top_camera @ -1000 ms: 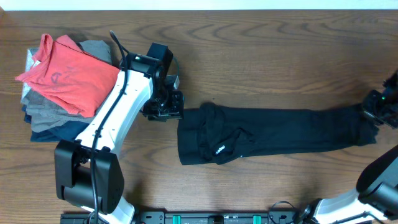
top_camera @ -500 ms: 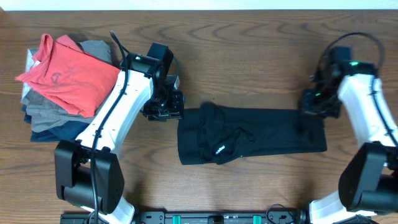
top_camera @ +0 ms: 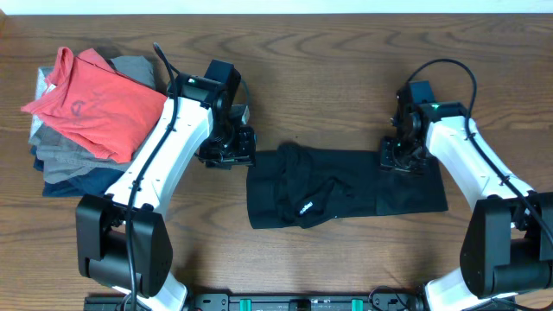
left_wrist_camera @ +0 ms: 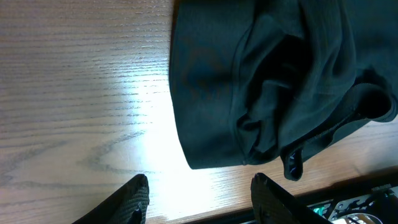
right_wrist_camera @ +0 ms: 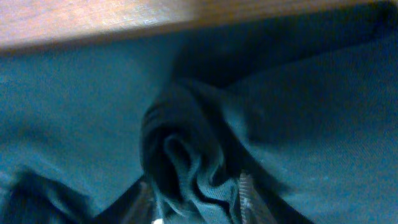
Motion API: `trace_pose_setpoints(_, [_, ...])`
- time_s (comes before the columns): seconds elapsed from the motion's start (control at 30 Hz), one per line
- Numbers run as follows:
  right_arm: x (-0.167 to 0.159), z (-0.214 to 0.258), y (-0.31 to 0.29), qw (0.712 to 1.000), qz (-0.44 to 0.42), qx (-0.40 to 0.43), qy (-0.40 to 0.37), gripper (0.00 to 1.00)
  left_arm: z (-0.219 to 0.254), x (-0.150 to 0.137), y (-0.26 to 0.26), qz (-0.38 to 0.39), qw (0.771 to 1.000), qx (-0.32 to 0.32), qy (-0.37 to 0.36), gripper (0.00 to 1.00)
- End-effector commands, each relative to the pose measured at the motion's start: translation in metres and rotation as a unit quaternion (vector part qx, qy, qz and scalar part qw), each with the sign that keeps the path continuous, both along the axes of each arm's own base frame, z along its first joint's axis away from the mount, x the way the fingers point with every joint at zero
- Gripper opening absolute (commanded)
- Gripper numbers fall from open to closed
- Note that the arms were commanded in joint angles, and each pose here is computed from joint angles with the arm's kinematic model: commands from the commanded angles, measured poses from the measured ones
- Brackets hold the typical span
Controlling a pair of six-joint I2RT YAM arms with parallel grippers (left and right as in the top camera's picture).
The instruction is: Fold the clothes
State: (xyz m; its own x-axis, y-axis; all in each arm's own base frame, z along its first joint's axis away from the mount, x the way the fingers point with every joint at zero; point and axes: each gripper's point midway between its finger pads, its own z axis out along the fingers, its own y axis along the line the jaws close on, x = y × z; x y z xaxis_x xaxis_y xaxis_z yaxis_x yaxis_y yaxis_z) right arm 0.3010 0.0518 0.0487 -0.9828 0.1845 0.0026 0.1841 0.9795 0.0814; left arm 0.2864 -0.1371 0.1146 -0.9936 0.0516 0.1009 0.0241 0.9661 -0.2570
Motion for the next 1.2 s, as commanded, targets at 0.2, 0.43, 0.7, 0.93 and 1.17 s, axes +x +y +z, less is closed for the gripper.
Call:
trace_pose_setpoints(0.2, [-0.001, 0.005, 0.024, 0.998, 0.026, 0.054, -0.006, 0.61, 0.001, -0.002, 0.001, 0.006, 1.000, 0.003, 0.002, 0.63])
trace_pose_setpoints(0.43, [0.009, 0.017, 0.020, 0.998, 0.015, 0.054, -0.027, 0.58, -0.017, -0.017, 0.000, -0.010, 1.000, 0.001, 0.026, 0.81])
trace_pose_setpoints(0.7, [0.011, 0.030, 0.020, 0.997, 0.016, 0.056, -0.045, 0.59, -0.042, -0.027, -0.043, -0.082, 0.990, -0.112, 0.006, 0.84])
trace_pose_setpoints(0.93, [0.010, 0.028, 0.015, 0.998, 0.015, 0.042, -0.043, 0.61, -0.057, -0.030, -0.063, -0.115, 0.985, -0.127, -0.022, 0.88])
trace_pose_setpoints(1.17, [0.009, 0.028, 0.015, 0.998, 0.015, 0.043, -0.041, 0.62, -0.071, -0.037, -0.075, -0.133, 0.982, -0.130, -0.030, 0.98])
